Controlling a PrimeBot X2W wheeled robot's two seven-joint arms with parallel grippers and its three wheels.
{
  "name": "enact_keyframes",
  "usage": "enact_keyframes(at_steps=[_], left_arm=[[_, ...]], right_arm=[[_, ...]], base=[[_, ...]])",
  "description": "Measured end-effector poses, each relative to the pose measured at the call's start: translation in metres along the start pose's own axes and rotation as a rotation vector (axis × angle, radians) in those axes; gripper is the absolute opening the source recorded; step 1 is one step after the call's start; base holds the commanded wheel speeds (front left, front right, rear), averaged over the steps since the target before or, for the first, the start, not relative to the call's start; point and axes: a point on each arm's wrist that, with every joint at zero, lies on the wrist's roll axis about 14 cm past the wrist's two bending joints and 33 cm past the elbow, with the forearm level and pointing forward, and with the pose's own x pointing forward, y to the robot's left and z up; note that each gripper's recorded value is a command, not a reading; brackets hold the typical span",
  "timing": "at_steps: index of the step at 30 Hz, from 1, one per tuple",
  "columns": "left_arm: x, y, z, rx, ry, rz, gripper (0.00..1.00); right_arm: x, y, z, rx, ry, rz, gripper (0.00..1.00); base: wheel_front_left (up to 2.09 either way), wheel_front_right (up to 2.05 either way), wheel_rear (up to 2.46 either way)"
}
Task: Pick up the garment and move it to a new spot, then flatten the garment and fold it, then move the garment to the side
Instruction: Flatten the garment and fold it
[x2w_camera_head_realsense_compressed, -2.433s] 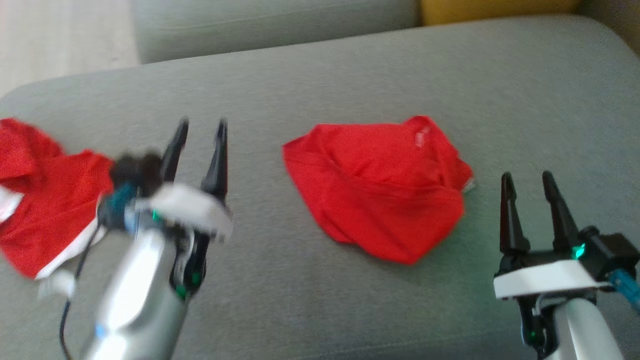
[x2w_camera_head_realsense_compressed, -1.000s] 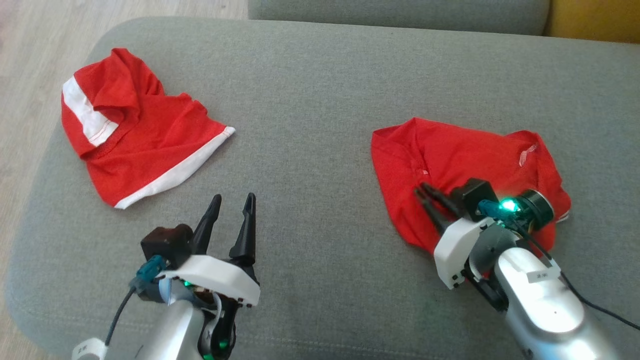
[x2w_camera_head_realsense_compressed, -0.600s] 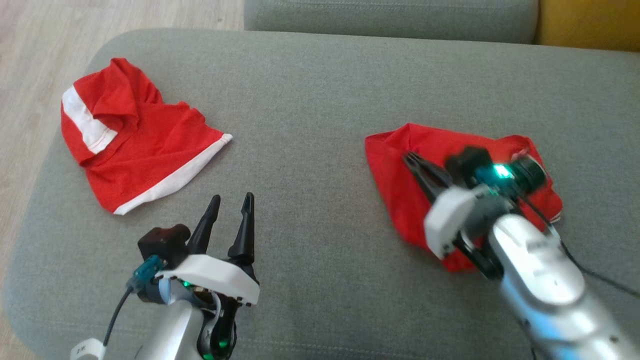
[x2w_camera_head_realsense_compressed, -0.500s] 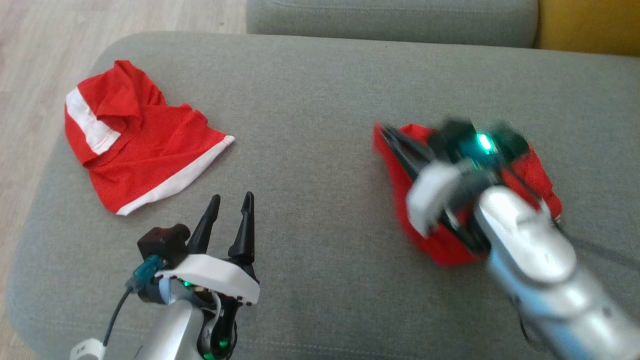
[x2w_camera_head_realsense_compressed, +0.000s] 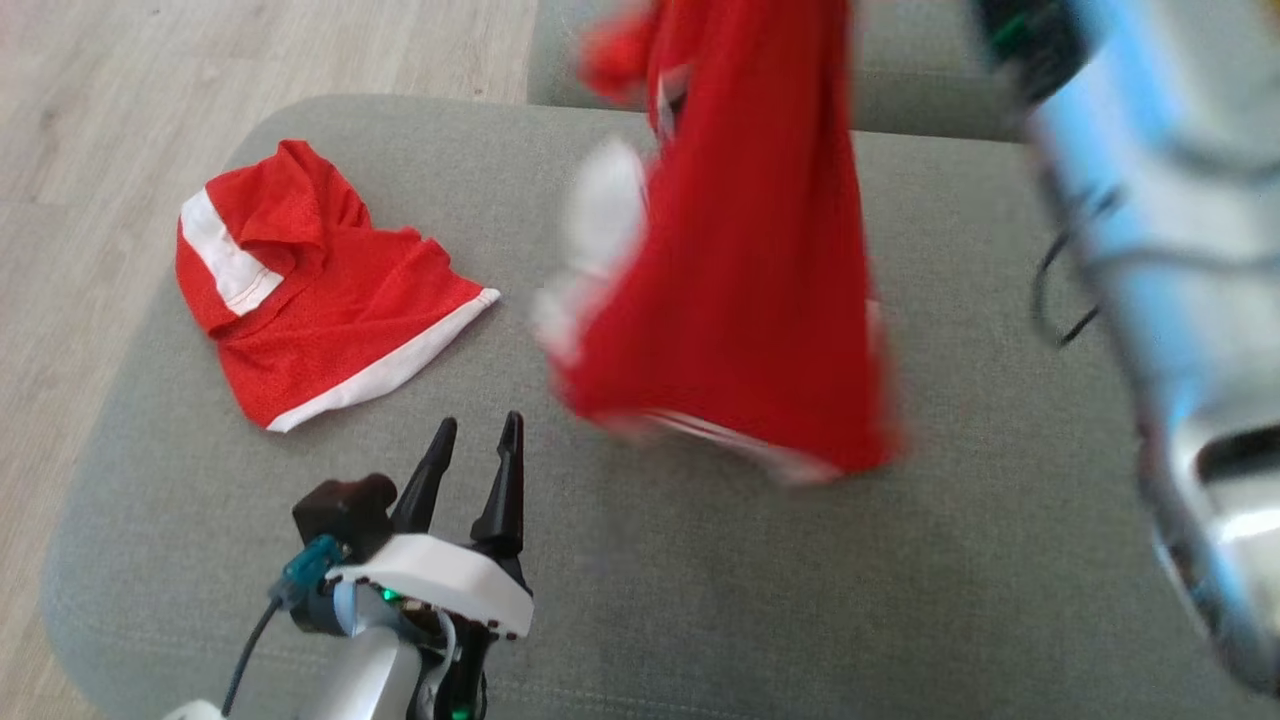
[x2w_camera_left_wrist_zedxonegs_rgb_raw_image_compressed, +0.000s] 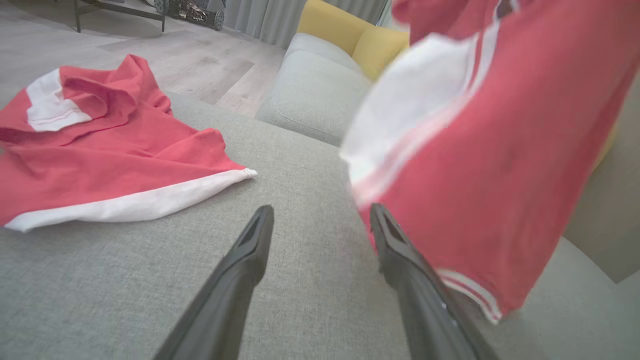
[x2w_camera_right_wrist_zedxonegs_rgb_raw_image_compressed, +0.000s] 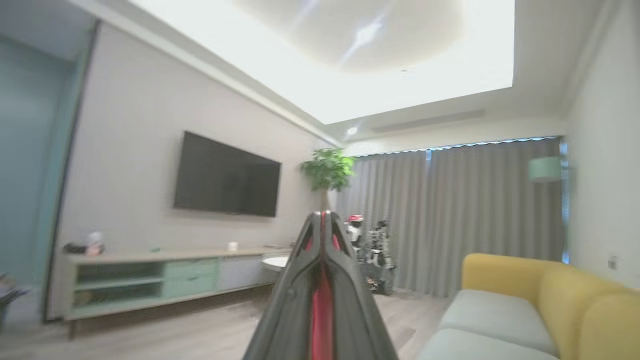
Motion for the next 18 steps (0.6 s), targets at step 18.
enact_keyframes(at_steps=[18], left_arm=[[0.010, -0.015, -0.019, 0.005, 0.056, -0.049, 1.00]], right_arm=[[-0.293, -0.207, -0.185, -0.063, 0.682, -0.684, 0.00]], base=[[0.00, 0.00, 0.00]])
